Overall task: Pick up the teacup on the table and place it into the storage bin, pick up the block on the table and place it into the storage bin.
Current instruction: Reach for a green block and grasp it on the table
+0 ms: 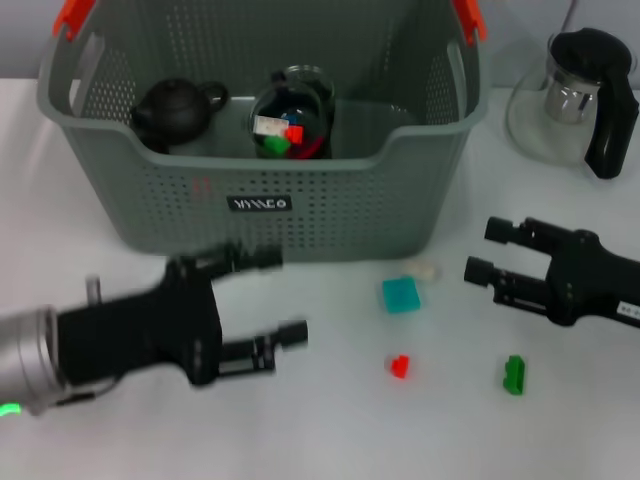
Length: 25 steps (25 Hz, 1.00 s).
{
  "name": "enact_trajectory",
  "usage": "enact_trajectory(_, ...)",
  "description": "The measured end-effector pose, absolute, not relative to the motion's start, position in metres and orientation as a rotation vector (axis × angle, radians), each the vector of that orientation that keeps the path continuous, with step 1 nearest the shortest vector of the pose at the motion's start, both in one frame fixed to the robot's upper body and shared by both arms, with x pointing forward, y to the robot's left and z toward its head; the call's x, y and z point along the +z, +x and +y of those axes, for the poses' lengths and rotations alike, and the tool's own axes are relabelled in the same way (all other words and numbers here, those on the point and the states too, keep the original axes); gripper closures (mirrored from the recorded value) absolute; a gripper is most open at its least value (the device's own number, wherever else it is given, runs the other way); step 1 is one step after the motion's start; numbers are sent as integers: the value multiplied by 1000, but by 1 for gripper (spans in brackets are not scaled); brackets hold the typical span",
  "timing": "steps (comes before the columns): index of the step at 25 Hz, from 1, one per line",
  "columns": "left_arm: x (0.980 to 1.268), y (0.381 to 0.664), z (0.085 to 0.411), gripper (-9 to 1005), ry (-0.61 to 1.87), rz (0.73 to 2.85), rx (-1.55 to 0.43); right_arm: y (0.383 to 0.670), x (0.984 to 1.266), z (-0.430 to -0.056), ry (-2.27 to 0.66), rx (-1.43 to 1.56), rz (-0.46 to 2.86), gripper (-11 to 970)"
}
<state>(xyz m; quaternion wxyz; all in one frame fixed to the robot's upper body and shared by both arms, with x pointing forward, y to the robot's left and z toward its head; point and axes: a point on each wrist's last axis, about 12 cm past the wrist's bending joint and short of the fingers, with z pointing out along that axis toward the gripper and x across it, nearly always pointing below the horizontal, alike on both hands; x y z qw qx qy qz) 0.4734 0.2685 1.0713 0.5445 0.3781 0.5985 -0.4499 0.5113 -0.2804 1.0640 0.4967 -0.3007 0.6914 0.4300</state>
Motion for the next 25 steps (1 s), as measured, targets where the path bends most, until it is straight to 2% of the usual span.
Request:
enact_trajectory(8,1056,457,284,184,958,1529,-1005,511,1077,-292,-823,1103,1849,198)
enact_trajectory(14,1058,460,293,185,865,1514,-951,525,1107,-300,-972,1024,2128,199)
enact_trajectory(20,1059,463,291,185,822,1496,-960,551,1138,-281,-1178,871,2306,199)
enact_trajectory(25,1058,463,289,185,778,1483,-960,568,1148,-255,-1390,732,2378,198)
